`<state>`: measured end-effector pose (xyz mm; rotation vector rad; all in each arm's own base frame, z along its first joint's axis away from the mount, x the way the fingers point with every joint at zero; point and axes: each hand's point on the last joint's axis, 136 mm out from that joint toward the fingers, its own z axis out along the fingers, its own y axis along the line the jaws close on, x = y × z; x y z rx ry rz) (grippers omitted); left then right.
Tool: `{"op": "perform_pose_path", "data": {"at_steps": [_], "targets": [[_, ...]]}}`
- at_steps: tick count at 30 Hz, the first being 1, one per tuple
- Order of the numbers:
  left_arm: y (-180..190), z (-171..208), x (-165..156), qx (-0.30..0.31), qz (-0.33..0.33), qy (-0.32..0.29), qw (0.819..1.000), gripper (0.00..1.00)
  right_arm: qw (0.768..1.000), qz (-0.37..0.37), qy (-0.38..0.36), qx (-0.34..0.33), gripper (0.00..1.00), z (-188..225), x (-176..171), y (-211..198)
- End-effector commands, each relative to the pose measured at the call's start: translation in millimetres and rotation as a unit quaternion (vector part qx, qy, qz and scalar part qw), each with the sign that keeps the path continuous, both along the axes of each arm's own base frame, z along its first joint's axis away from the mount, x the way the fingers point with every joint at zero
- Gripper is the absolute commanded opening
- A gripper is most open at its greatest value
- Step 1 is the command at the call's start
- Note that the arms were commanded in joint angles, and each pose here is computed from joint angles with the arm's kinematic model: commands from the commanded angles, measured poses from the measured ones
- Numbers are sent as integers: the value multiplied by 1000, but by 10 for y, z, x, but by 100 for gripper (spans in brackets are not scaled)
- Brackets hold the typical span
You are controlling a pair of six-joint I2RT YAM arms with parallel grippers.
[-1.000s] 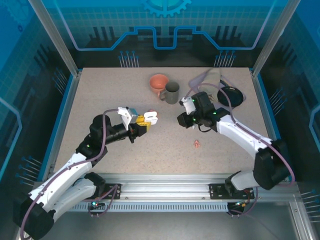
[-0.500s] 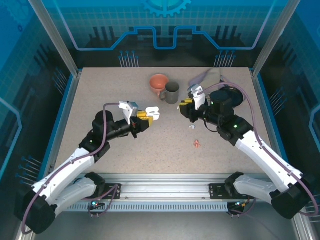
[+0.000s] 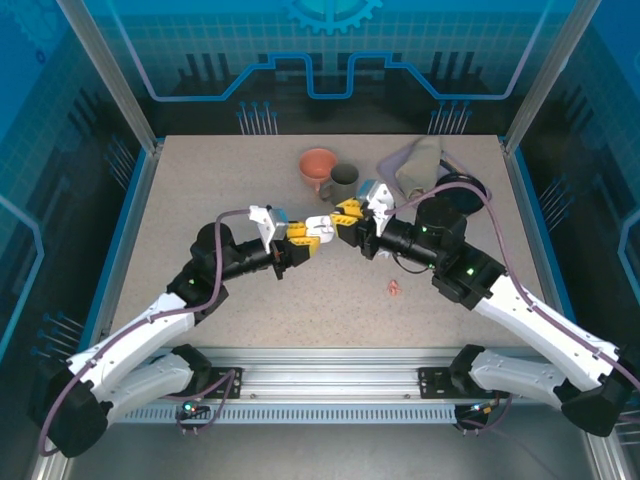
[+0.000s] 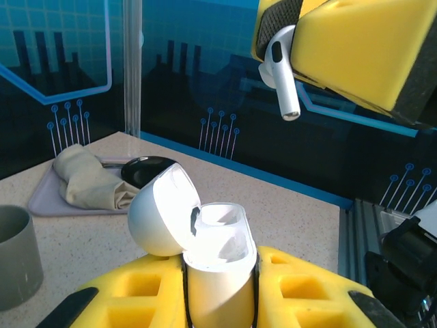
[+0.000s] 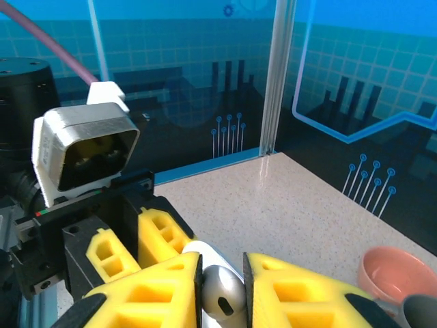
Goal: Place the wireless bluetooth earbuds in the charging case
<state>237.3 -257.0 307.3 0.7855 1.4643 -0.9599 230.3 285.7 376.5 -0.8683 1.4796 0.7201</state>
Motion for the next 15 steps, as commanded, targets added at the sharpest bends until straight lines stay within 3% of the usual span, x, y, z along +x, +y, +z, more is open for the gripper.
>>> {"op": "perform_pose_path", "data": {"at_steps": [1, 15], "targets": [[-48, 248, -68, -10, -17, -58, 998, 0, 999, -2, -38, 10, 23, 142, -48, 32], [-58, 268, -82, -8, -18, -65, 998, 0, 999, 17, -33, -31, 24, -86, -86, 317]]}}
